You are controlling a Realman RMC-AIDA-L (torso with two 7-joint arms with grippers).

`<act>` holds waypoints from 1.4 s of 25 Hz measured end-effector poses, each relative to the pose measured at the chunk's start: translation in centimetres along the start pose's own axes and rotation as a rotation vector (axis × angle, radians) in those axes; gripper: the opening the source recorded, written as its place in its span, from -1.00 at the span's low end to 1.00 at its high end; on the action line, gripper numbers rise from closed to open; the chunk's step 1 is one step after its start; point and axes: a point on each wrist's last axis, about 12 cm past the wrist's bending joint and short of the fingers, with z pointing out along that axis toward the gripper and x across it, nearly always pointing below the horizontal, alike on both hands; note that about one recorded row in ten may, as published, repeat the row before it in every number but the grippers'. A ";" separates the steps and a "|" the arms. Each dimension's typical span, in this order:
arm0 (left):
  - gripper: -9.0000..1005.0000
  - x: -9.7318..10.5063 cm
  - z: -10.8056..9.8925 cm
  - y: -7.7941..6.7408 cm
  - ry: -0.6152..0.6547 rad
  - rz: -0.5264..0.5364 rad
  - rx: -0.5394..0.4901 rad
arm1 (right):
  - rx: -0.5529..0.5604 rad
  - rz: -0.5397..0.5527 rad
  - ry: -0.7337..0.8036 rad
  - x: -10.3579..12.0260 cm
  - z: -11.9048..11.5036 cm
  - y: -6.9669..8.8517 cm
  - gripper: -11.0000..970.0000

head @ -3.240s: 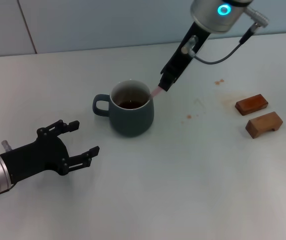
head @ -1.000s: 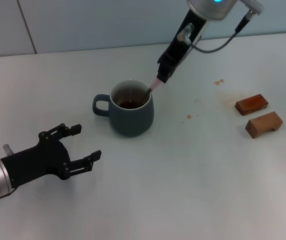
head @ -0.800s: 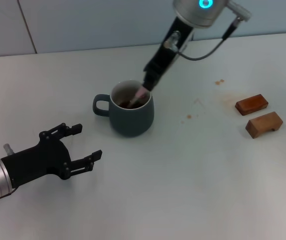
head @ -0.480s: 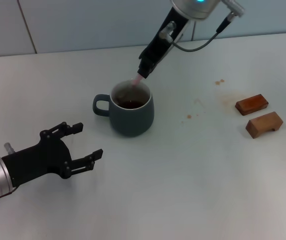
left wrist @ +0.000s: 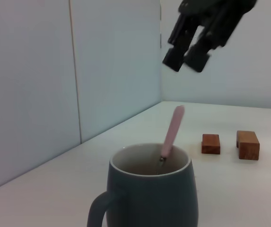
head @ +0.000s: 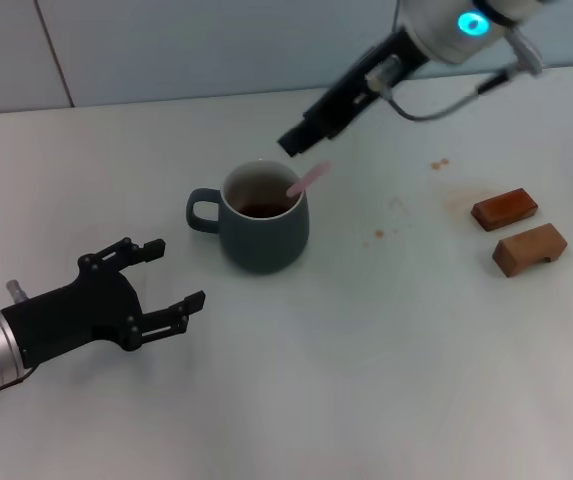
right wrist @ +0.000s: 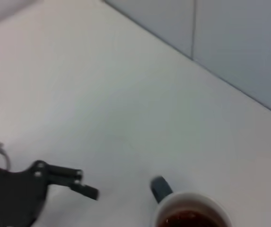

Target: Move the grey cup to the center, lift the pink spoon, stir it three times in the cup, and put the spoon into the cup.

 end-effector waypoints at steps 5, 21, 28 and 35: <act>0.69 -0.3 -0.1 0.1 -0.020 -0.002 -0.004 | -0.083 -0.064 -0.209 5.0 -1.6 0.4 0.01; 0.69 -0.8 0.2 0.5 -0.043 -0.014 -0.010 | -0.058 0.063 -0.420 20.1 2.4 -1.0 0.70; 0.69 -0.9 0.4 0.3 -0.045 -0.033 0.000 | -0.067 0.066 -0.424 20.0 2.8 -1.1 0.72; 0.69 -0.7 0.3 0.2 -0.041 -0.038 -0.003 | -0.067 0.069 -0.426 20.0 2.8 -1.1 0.72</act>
